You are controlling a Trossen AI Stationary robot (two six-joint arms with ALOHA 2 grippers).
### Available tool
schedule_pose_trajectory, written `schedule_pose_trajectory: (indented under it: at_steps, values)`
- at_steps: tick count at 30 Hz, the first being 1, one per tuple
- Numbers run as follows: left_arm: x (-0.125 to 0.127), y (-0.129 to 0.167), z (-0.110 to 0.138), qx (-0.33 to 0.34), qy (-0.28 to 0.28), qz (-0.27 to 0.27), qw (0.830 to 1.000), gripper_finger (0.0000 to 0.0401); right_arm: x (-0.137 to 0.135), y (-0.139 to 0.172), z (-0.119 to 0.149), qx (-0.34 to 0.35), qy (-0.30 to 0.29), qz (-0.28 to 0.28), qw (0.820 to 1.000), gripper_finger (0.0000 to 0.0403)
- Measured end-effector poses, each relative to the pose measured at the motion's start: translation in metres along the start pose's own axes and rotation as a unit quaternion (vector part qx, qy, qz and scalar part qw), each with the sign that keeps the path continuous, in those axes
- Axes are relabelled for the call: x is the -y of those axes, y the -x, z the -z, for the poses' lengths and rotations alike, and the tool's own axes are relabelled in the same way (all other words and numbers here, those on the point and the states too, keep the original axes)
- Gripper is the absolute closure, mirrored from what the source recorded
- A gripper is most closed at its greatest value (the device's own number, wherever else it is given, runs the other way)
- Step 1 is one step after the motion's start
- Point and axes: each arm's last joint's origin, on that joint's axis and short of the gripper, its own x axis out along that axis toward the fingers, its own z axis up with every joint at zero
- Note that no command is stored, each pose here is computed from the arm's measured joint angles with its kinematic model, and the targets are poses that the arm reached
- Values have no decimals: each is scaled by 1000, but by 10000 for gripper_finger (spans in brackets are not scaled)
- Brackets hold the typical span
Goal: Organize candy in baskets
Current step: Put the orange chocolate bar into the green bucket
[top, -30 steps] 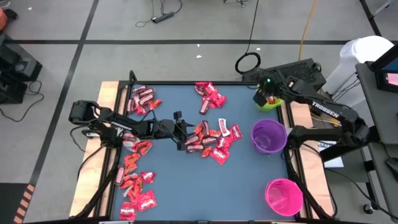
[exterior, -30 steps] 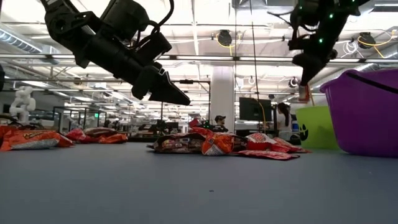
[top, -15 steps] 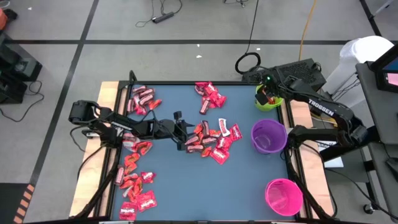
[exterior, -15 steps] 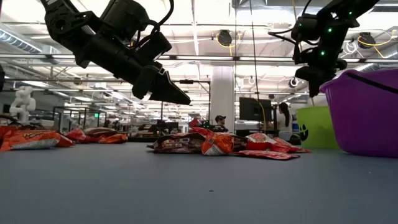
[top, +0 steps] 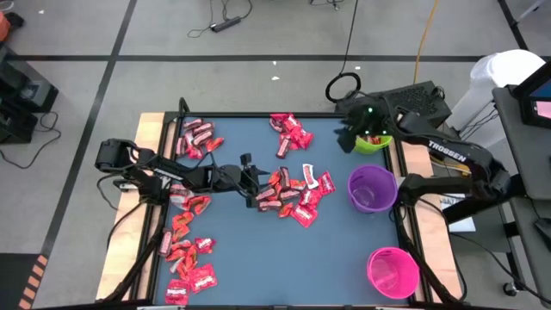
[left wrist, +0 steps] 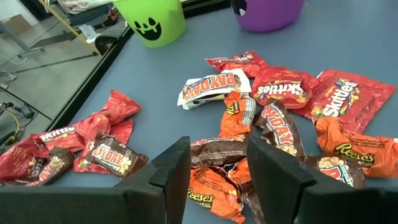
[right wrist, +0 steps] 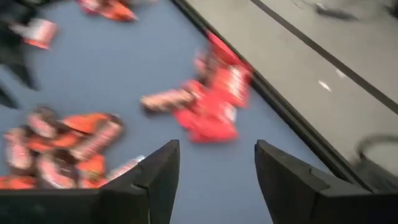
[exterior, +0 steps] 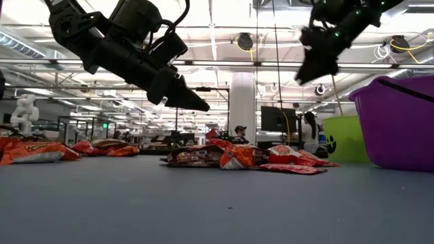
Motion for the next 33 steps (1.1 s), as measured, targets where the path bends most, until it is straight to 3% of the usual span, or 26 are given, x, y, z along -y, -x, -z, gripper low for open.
schedule_pose_trajectory:
  at_steps: [5, 14, 33]
  values:
    - [0, 0, 0, -1, 0, 0, 1000, 239, -31, -14, -8, 34, 41, -59, 997, 207]
    - [0, -6, 8, -21, -2, -8, 1000, 239, -74, -64, -5, 26, 85, -118, 989, 207]
    - [0, 6, 13, -17, 24, -15, 999, 239, -121, -180, 38, 22, 132, -159, 978, 206]
